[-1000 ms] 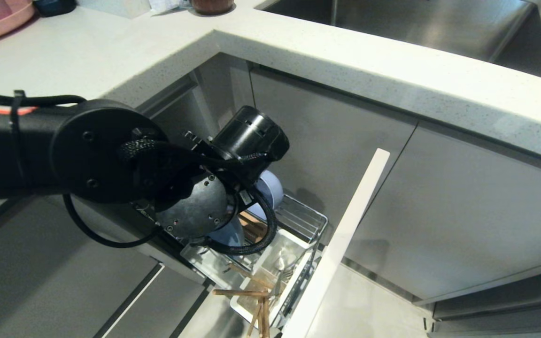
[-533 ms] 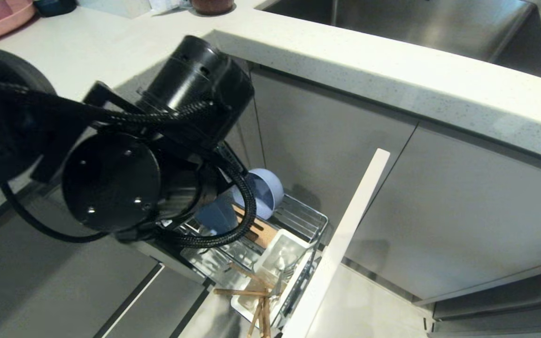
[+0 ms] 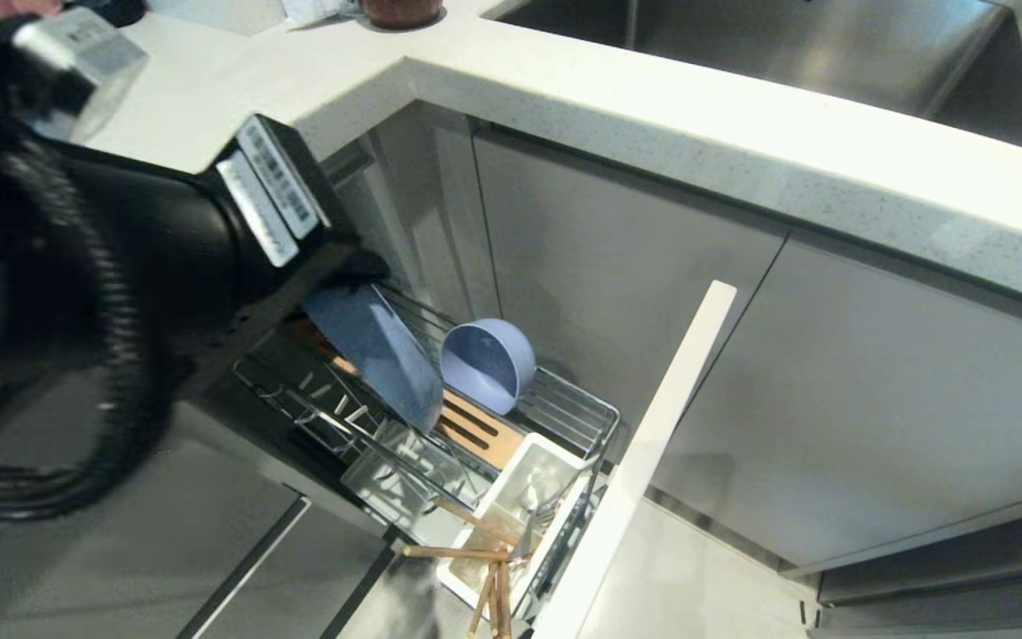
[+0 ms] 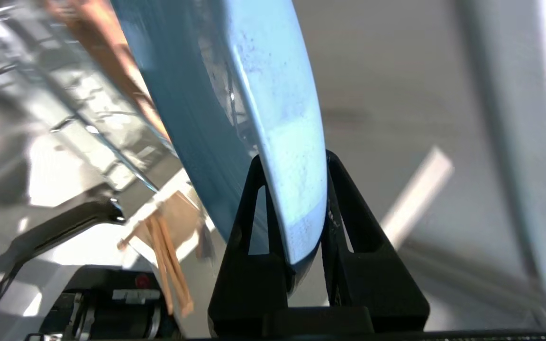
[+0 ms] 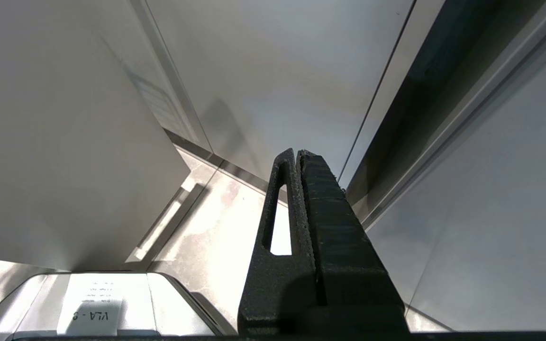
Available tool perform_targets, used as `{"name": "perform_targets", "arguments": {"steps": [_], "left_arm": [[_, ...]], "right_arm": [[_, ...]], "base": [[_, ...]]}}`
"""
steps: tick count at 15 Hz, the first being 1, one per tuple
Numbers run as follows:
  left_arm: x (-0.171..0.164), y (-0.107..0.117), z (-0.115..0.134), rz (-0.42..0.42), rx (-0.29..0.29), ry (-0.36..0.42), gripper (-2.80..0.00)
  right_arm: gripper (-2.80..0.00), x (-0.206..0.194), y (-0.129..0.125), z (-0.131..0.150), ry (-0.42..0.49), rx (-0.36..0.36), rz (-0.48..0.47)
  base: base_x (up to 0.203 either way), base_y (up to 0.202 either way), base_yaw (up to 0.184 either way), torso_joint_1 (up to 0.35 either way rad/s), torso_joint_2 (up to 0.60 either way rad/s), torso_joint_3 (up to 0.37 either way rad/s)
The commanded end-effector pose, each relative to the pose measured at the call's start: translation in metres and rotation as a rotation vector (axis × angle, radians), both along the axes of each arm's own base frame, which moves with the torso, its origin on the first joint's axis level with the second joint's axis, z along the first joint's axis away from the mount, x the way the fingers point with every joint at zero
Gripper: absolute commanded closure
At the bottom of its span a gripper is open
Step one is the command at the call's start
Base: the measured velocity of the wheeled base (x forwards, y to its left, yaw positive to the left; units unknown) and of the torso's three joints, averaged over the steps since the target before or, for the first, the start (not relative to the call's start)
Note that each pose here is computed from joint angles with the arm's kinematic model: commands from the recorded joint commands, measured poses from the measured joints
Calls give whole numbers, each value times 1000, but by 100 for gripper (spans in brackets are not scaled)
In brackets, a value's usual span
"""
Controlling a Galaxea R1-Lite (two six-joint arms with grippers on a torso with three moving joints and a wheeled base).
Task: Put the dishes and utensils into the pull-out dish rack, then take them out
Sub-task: Take the plate out of the cupboard
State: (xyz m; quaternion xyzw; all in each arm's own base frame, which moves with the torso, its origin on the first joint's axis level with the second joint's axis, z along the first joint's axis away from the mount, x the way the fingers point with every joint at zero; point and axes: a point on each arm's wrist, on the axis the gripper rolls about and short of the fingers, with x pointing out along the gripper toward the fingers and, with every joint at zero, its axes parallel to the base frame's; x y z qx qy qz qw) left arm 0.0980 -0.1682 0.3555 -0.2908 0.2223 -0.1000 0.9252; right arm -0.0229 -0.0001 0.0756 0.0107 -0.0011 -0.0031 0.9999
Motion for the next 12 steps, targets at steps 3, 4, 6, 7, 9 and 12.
{"name": "perform_targets", "arguments": {"steps": [3,4,6,7,9,12], "left_arm": [[-39,71,41,-178,-123,-175,0],[-46,87,47,-225,-141,-228,0],[-62,118,55,-286,-173,-337,0],[-71,136,59,-323,-183,-406,0],[-87,162,61,-380,-179,-517,0],[-102,179,62,-290,-81,-626,0]], "right_arm": [[0,0,0,0,-1,1,0],[0,0,0,0,-1,0,0],[0,0,0,0,-2,0,0],[0,0,0,0,-2,0,0],[0,0,0,0,-1,0,0],[0,0,0,0,-2,0,0]], "base": [[0,0,0,0,0,0],[0,0,0,0,0,0],[0,0,0,0,0,0],[0,0,0,0,0,0],[0,0,0,0,0,0],[0,0,0,0,0,0]]}}
